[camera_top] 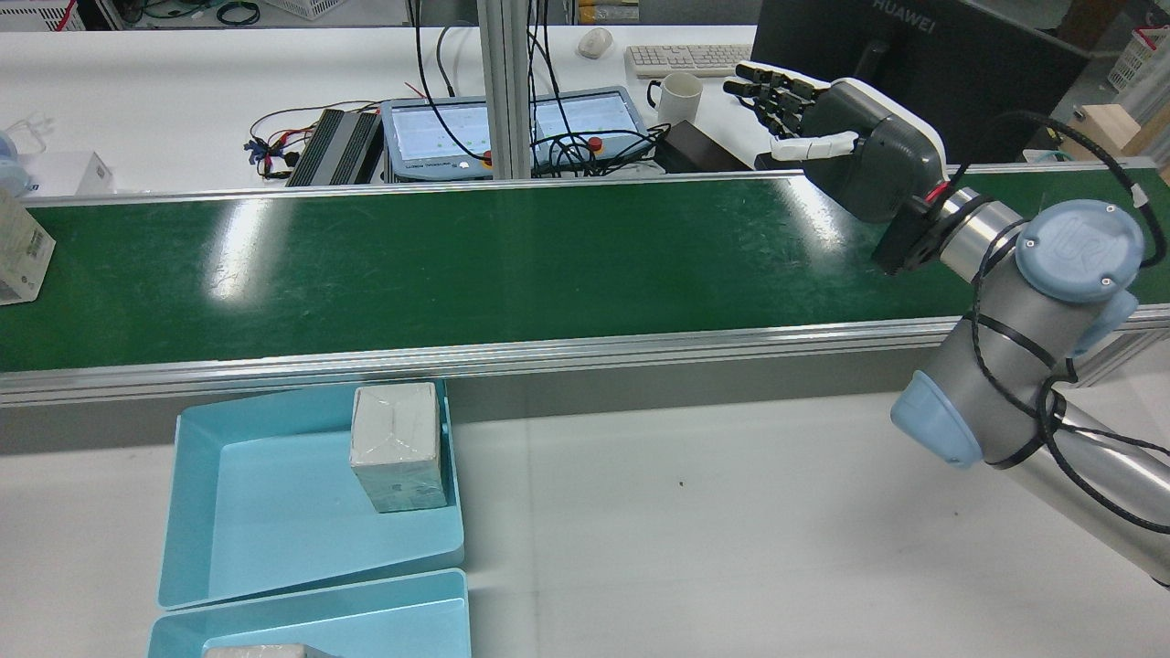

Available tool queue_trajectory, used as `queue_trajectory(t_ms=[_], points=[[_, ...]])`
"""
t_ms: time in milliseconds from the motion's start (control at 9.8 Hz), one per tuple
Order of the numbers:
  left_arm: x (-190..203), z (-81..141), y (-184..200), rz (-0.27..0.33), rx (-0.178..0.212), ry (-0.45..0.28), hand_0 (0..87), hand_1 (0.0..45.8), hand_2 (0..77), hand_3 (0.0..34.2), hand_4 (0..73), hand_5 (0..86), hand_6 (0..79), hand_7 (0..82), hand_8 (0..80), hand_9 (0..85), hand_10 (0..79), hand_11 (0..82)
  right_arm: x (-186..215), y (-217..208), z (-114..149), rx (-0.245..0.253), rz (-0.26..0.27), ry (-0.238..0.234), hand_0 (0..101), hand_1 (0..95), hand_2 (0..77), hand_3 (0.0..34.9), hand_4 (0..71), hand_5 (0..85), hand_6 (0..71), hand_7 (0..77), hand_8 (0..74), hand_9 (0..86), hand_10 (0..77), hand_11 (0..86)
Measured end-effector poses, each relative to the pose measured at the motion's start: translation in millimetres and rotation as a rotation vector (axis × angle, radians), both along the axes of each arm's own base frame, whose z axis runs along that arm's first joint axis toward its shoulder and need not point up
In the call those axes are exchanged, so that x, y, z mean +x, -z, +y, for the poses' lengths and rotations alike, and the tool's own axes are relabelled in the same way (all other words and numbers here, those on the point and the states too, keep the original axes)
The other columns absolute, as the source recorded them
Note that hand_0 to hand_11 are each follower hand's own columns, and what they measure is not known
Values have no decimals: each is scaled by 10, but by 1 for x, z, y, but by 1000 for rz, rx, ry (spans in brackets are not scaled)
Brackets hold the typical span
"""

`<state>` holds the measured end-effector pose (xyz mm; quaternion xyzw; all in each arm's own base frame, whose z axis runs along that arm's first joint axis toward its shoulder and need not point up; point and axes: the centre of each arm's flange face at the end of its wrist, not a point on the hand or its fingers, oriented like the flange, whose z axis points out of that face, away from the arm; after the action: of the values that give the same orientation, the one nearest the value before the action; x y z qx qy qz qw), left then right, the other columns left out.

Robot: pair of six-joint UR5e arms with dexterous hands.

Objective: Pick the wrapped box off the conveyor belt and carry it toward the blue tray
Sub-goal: 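Lower the right hand toward the belt surface, fingers open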

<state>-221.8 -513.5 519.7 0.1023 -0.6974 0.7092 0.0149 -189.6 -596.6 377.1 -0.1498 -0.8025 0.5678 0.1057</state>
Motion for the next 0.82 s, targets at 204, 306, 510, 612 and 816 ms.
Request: queue_trajectory(t_ms=[204,306,510,612,816], points=[[0,0,0,0,0,0,0,0,11,0,5,11,5,5,5,0,5,0,0,2,0,2,-2,0,460,125,109,0,104,115,49,180,33,44,0,11],[0,0,0,0,0,0,0,0,11,0,5,11,5,5,5,0,5,0,1,3,0,2,-2,-2,460,125,109,0,104,115,49,180,33,44,0,11],[0,0,0,0,0,0,0,0,11,0,5,11,0,5,5,0,5,0,0,5,-1,5,-2,-4,460,125,109,0,104,115,49,180,33,44,0,11],[0,0,0,0,0,0,0,0,11,0,5,11,5,5,5,0,5,5,-1,5,-1,6,-1,-2,460,125,109,0,104,115,49,180,33,44,0,11],[0,0,0,0,0,0,0,0,11,0,5,11,0,5,5,0,0,0,-5,7,-1,7,1,2,463,125,109,0,104,115,49,180,33,44,0,11]])
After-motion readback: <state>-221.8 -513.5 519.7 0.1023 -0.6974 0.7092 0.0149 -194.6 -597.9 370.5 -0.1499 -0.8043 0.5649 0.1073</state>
